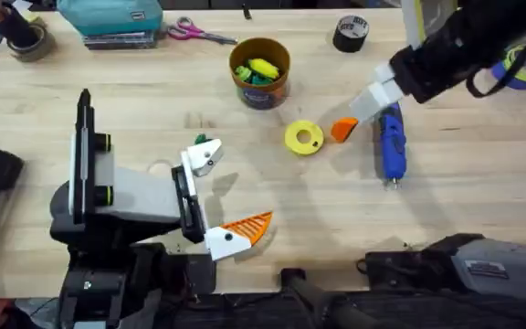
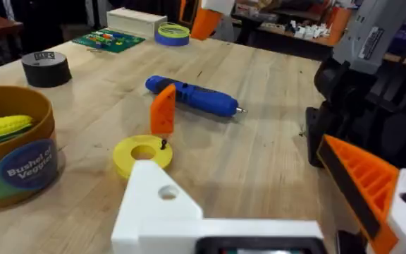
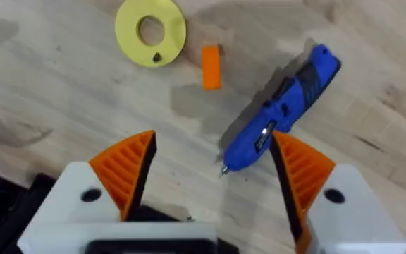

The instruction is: Pick up the gripper from the table and insert it into the empty holder that is missing its gripper. Then pick up a screw, insert it into the mounting hole, and use the screwdriver to tighten it. Finally, clean up the table by picking up the vegetable and placing it into the bucket.

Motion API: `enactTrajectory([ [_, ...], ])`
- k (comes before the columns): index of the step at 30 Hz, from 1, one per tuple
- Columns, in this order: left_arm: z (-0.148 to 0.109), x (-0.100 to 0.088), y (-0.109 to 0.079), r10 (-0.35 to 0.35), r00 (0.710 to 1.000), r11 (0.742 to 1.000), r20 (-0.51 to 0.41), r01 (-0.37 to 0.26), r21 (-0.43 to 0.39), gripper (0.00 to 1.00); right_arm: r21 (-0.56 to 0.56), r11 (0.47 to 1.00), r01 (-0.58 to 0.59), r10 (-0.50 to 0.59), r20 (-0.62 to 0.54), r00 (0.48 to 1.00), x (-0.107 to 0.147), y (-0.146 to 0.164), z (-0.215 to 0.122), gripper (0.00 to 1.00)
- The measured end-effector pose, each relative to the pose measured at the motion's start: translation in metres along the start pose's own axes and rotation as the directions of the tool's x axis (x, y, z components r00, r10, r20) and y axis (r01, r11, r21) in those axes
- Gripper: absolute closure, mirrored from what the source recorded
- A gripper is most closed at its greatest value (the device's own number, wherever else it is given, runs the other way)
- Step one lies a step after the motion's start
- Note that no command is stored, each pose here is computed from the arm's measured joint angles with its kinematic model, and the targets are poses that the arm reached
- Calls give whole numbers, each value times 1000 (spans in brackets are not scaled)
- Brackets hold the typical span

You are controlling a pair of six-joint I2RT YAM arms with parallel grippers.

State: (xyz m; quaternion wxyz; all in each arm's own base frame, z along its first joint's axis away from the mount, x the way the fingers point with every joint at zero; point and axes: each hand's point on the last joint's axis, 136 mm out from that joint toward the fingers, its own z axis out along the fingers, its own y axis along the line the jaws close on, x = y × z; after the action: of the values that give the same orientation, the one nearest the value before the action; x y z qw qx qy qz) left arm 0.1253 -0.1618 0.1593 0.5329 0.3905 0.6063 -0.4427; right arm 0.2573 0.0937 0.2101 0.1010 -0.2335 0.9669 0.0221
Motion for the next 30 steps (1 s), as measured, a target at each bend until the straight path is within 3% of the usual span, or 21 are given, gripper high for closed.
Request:
enactTrajectory([
  [17,0,0,0,0,1000,1000,0,0,0,15,4,1000,1,-1,-9,1000,5,-2,76,5],
  [30,0,0,0,0,1000,1000,0,0,0,15,-6,1000,-21,21,-99,995,3,-4,120,5],
])
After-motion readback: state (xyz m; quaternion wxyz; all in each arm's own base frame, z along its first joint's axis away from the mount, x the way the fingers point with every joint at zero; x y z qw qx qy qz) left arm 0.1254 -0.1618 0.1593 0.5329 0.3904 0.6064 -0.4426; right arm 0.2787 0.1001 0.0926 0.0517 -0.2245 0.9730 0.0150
